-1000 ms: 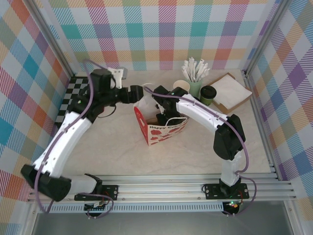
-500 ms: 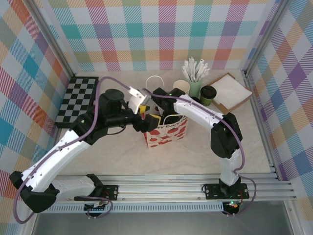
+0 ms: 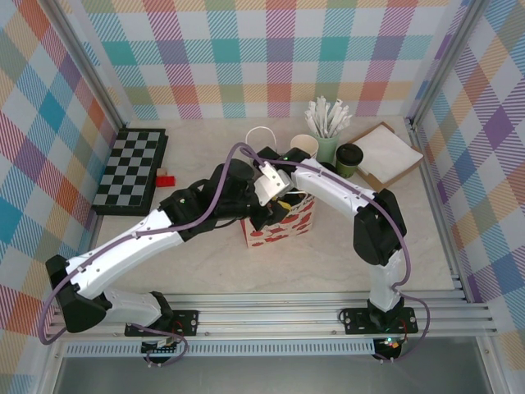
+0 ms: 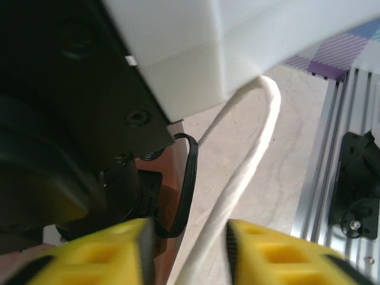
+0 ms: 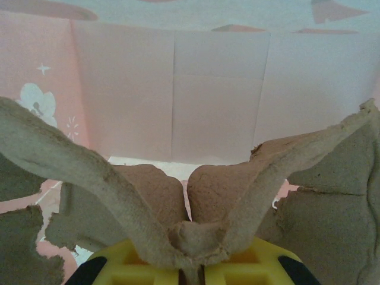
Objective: Pack the takeout coffee
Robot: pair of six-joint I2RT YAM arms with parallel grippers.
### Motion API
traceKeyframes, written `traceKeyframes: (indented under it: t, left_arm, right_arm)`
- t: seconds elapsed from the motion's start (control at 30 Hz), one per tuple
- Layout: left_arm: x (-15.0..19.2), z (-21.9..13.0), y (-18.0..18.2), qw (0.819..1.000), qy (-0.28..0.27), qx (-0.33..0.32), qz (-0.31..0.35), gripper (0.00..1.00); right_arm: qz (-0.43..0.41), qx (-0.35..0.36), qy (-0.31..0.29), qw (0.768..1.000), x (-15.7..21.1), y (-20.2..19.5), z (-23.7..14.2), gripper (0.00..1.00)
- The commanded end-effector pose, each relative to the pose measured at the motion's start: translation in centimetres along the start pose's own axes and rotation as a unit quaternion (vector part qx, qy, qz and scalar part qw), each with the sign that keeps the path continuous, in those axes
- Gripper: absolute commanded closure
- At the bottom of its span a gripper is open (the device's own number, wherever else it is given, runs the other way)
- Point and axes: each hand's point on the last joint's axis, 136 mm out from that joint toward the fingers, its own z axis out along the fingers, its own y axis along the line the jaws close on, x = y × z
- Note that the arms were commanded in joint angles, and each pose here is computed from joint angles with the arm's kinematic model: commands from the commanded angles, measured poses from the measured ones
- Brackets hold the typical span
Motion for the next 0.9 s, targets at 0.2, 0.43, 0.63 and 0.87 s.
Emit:
traceKeyframes:
  t: [0.2, 0.43, 0.63, 0.87]
  left_arm:
    - [-3.9, -3.0, -2.1, 0.995, -0.087, 0.045, 0.012, 0.91]
    - [-4.5, -3.1, -2.9, 0.993, -0.096, 0.071, 0.007, 0.92]
    - [-3.1, -2.9, -0.7, 0.998, -0.063, 0.010, -0.003, 0.44]
    - [-2.4, -8.7, 12.2, 0.949, -0.128, -0.223, -0.181, 0.12]
  right_arm:
    - [0.042, 0.031, -0.004, 0.999, 0.0, -1.0, 0.7, 0.97]
    - [0.043, 0.033, 0.006, 0.999, 0.2, -1.2, 2.7, 0.97]
    - [0.027, 0.019, 0.010, 0.999, 0.9, -1.1, 3.5, 0.96]
    - [0.011, 0.023, 0.012, 1.000, 1.6, -1.5, 3.5, 0.96]
